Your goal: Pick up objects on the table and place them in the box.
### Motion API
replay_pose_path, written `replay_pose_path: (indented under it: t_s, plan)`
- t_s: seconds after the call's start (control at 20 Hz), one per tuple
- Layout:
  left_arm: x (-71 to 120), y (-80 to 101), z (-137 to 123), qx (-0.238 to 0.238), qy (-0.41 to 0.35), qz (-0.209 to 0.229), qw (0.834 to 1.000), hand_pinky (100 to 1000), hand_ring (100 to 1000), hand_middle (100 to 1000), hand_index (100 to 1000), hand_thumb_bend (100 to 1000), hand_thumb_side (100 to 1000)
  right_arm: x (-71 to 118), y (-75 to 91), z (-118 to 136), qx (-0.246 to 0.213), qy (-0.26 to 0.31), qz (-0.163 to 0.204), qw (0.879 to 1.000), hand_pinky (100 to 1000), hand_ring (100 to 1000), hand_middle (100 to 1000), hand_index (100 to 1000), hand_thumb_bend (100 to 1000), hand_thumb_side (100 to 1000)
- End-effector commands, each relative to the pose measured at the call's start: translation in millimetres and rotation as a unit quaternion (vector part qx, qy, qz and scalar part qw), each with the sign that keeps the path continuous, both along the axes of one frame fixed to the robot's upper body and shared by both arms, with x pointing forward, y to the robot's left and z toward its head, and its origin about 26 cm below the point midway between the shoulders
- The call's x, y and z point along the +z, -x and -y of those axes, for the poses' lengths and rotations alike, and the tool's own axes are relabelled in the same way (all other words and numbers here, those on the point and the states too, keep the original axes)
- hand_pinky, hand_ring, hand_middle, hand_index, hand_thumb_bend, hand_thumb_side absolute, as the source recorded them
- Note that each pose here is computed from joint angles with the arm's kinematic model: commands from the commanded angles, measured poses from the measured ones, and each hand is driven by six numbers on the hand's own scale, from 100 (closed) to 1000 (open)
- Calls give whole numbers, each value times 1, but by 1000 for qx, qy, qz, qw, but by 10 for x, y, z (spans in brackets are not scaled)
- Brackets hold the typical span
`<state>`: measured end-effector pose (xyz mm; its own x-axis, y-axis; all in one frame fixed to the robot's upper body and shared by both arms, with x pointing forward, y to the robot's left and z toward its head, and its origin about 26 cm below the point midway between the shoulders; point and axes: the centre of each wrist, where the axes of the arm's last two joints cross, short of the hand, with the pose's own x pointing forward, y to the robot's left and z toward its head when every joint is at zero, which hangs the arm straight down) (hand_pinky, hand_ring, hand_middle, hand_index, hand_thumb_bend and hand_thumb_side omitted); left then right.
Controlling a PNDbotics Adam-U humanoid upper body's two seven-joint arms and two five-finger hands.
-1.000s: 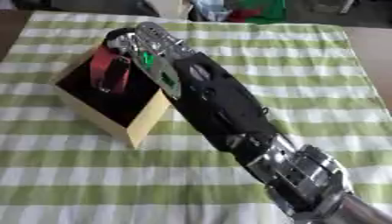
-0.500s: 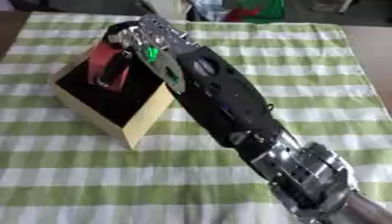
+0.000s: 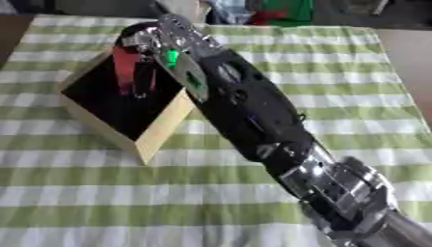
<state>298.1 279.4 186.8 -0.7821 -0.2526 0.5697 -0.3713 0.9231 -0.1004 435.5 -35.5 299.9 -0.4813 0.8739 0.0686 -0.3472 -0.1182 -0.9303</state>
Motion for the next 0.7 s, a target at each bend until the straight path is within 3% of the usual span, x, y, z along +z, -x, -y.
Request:
replay_pose_path:
  t_s: [0.05, 0.25, 0.3, 0.4, 0.45, 0.6, 0.65, 0.7]
  plan:
    - [62, 25, -22, 5, -6, 12, 1000, 1000, 492, 443, 617, 256, 100, 156, 39, 38, -8, -18, 13, 1000, 1000, 1000, 934, 1000, 100, 136]
    - [63, 24, -22, 5, -7, 11, 1000, 1000, 492, 443, 617, 257, 100, 160, 61, 31, -6, -35, 18, 999, 1000, 1000, 932, 1000, 100, 118]
    - [63, 24, -21, 5, -7, 11, 1000, 1000, 492, 443, 617, 257, 100, 162, 66, 30, -4, -35, 21, 999, 1000, 1000, 930, 1000, 228, 265]
    - [61, 25, -21, 4, -8, 11, 1000, 1000, 492, 442, 617, 257, 100, 172, 82, 31, 2, -26, 40, 999, 1000, 1000, 940, 983, 320, 484]
    - [61, 25, -22, 4, -9, 11, 1000, 1000, 492, 442, 618, 260, 100, 175, 93, 27, 6, -16, 54, 998, 1000, 1000, 940, 949, 332, 528]
    - [66, 23, -21, 4, -10, 12, 1000, 1000, 491, 442, 619, 263, 100, 155, 85, 39, 13, 5, 82, 997, 1000, 1000, 948, 907, 318, 546]
    - [65, 24, -22, 5, -10, 12, 1000, 1000, 491, 442, 619, 264, 100, 149, 74, 49, 14, 9, 88, 996, 1000, 1000, 955, 925, 315, 544]
    - [65, 24, -24, 5, -10, 12, 1000, 1000, 492, 442, 618, 267, 100, 142, 63, 58, 16, 13, 92, 996, 1000, 1000, 999, 1000, 335, 539]
